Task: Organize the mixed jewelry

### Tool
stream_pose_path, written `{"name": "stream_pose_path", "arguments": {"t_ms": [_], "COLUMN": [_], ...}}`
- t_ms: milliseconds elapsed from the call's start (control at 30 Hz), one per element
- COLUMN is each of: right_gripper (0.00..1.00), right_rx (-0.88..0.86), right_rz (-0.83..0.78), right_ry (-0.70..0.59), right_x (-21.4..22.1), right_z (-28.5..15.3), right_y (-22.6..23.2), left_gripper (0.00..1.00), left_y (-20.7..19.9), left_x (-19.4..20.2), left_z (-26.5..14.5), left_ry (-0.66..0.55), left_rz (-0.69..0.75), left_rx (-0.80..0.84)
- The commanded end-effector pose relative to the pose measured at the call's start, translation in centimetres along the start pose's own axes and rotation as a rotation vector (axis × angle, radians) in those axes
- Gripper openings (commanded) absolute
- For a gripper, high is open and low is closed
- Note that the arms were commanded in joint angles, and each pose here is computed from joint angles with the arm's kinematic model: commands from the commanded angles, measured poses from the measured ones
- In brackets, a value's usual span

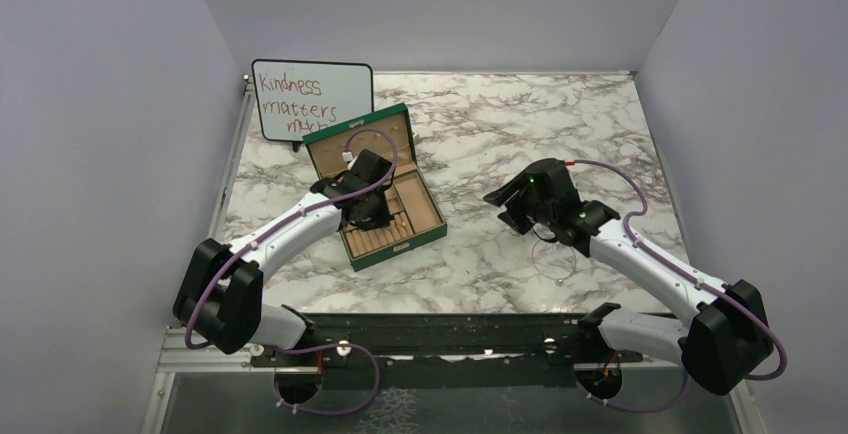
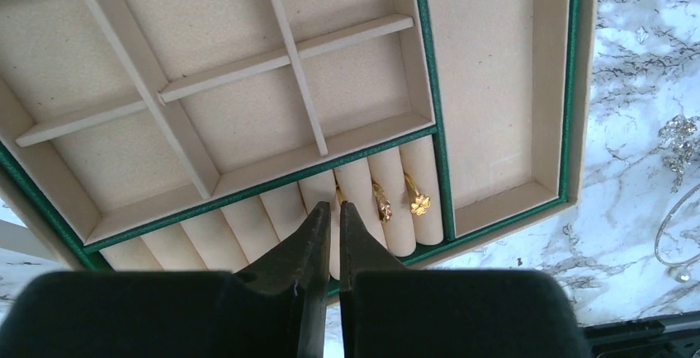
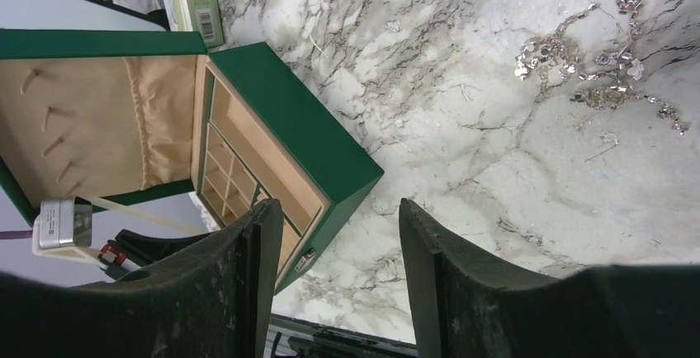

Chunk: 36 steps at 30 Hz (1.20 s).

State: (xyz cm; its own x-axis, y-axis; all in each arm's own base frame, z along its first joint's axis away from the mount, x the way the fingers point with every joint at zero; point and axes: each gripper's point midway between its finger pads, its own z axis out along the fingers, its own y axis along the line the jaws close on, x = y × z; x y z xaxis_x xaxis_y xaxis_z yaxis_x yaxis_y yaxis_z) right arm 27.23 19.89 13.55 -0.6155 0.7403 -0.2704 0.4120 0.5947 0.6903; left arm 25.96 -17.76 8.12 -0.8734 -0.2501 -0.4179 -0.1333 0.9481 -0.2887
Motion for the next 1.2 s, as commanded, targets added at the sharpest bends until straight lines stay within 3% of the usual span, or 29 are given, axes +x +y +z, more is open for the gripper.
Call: {"name": "stream_pose_path", "arguments": {"t_ms": [0,667,933,1167], "right_gripper": [0.58,0.58,0.58,0.6], "right_rx": [0.015,0.018,0.013,0.107], "right_rz": [-0.012,-0.019,-0.127,-0.361], "right_ry": [-0.006,-0.009,-0.048,-0.096], "right_x": [-0.1,-0.1,-1.1,-3.0], "right_z": [0.2,0.1,0.0,0.5], "right_y": [-0.7,-0.8,-0.4,-1.3], "left_gripper": [0.09,0.05,0.25,0.43], "left_y": [0.3,0.7,-0.5,-1.7], "left_x": [-0.4,-0.9,-2.9,-4.7], "left_z": [0.4,1.1,-1.5,-4.2], "left_ry": [-0.014,-0.034,-0.117,-0.217], "left_rz": [0.008,0.029,0.041,0.082], "left_rx": [-0.013,-0.042,0.012,0.1]}}
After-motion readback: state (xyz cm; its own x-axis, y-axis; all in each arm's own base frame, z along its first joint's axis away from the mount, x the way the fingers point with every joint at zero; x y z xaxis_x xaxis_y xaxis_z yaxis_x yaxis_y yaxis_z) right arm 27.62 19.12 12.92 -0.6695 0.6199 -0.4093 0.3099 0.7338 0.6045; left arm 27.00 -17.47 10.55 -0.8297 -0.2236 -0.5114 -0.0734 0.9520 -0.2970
